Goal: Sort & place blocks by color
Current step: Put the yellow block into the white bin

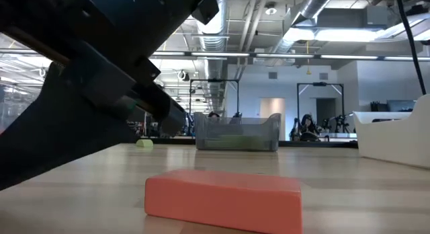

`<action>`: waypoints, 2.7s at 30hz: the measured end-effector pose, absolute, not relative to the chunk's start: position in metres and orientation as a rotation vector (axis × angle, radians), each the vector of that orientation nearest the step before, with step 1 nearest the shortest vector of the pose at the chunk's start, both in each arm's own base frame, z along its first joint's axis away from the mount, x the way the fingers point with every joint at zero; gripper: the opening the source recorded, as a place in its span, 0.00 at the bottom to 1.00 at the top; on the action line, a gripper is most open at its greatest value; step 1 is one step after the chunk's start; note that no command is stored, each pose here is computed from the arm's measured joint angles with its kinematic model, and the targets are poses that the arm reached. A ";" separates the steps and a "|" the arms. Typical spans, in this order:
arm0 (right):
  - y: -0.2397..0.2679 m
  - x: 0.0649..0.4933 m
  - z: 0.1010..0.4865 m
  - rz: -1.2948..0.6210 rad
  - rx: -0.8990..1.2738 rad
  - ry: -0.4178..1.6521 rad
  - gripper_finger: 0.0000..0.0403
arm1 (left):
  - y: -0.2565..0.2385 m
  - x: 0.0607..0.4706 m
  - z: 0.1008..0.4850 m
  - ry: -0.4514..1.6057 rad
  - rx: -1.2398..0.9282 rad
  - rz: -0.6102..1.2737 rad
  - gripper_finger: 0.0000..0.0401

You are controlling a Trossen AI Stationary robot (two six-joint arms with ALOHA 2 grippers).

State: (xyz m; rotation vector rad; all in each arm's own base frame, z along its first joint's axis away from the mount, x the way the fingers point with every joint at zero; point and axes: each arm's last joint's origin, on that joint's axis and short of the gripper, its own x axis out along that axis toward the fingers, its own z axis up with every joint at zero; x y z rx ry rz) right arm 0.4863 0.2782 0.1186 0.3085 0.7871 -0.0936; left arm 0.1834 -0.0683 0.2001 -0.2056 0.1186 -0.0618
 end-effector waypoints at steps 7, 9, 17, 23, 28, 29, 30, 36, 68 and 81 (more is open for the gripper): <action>0.276 0.487 0.119 -0.080 0.261 0.786 0.24 | -0.068 0.183 0.200 0.119 -0.206 -0.062 0.24; 0.276 0.488 0.119 -0.078 0.263 0.784 0.19 | -0.068 0.183 0.200 0.119 -0.206 -0.062 0.24; 0.275 0.489 0.119 -0.079 0.270 0.781 0.09 | -0.068 0.183 0.200 0.119 -0.205 -0.062 0.24; 0.276 0.492 0.122 -0.054 0.323 0.748 0.20 | -0.068 0.183 0.200 0.119 -0.205 -0.062 0.24; 0.277 0.494 0.124 -0.044 0.337 0.727 0.40 | -0.068 0.183 0.200 0.120 -0.205 -0.062 0.24; 0.277 0.494 0.124 -0.044 0.338 0.725 0.44 | -0.068 0.183 0.200 0.121 -0.205 -0.062 0.24; 0.277 0.494 0.124 -0.043 0.339 0.724 0.48 | -0.068 0.183 0.200 0.123 -0.204 -0.063 0.24; 0.271 0.492 0.127 -0.065 0.318 0.763 0.63 | -0.071 0.183 0.197 0.165 -0.234 -0.151 0.24; 0.295 0.428 0.253 -0.185 0.081 0.602 0.59 | -0.201 0.148 0.201 0.982 -0.203 -0.490 0.24; 0.282 0.439 0.229 -0.110 0.135 0.614 0.51 | -0.247 0.161 0.177 1.120 -0.134 -0.514 0.24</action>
